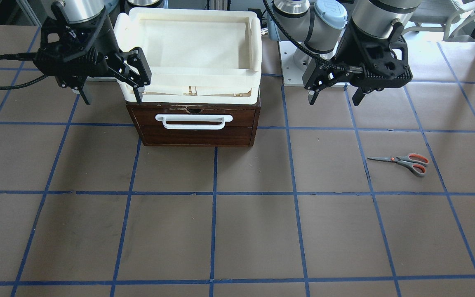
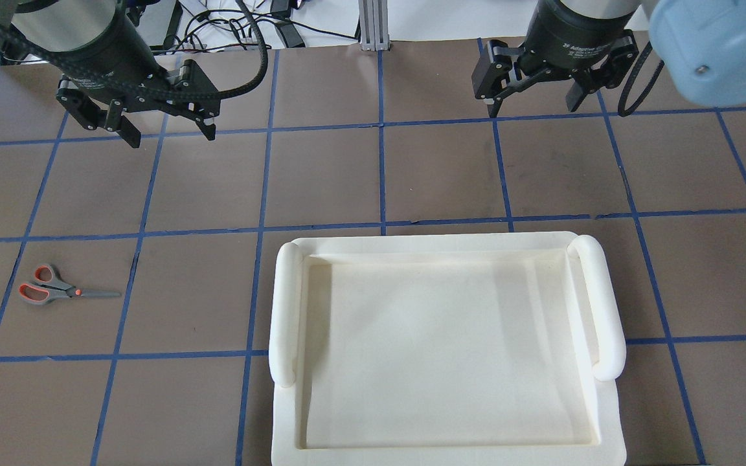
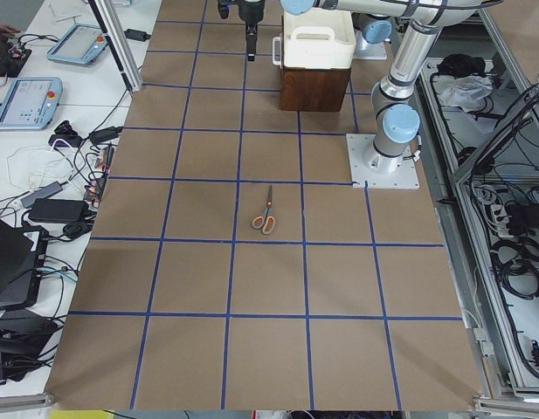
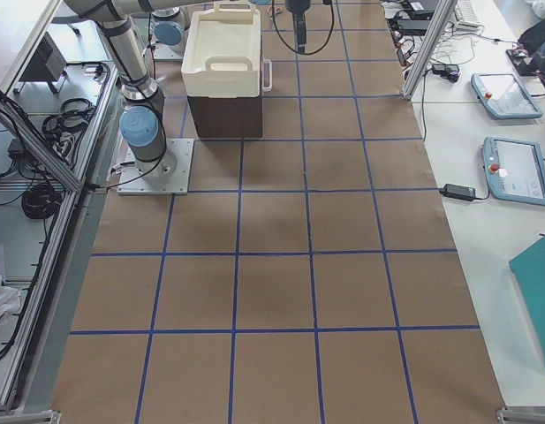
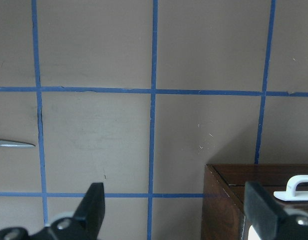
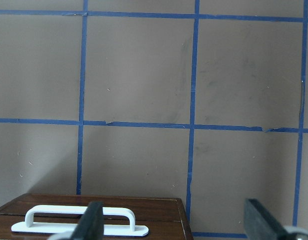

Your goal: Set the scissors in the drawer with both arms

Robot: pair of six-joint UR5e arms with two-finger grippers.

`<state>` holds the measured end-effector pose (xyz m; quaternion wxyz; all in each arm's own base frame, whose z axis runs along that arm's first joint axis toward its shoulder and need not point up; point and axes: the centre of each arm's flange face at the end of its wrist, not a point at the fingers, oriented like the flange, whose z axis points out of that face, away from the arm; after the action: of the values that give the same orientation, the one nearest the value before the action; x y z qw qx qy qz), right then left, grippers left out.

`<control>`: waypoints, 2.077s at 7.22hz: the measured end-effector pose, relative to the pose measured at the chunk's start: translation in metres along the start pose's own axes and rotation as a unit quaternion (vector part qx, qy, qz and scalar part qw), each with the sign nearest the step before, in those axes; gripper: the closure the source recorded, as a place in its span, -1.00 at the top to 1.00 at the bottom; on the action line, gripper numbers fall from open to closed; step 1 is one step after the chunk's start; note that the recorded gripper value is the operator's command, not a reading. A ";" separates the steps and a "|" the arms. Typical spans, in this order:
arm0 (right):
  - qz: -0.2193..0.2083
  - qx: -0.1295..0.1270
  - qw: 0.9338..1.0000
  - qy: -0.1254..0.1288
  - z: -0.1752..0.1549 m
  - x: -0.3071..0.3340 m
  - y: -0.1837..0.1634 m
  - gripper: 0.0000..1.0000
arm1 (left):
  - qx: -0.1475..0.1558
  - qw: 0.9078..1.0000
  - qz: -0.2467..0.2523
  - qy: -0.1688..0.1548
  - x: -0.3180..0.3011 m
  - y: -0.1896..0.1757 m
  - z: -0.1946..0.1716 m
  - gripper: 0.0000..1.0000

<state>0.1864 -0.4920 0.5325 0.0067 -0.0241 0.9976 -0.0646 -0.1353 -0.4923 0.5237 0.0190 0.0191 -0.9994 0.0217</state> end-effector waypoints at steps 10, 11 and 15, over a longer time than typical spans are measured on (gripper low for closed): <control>-0.245 -0.090 0.965 -0.026 0.058 -0.042 0.014 1.00 | -0.072 0.974 0.212 -0.037 -0.141 0.005 0.034 1.00; -0.305 -0.104 0.946 -0.033 0.080 -0.056 0.010 1.00 | -0.088 0.963 0.254 -0.031 -0.169 0.009 0.043 1.00; -0.551 -0.106 0.820 -0.110 0.148 -0.105 0.001 1.00 | -0.125 0.904 0.407 0.034 -0.266 0.028 0.101 0.99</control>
<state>0.2937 -0.5045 0.3868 0.0772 -0.5777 0.8110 0.0514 0.1255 -0.4592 0.4113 0.0446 -0.3925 -0.9135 -0.0973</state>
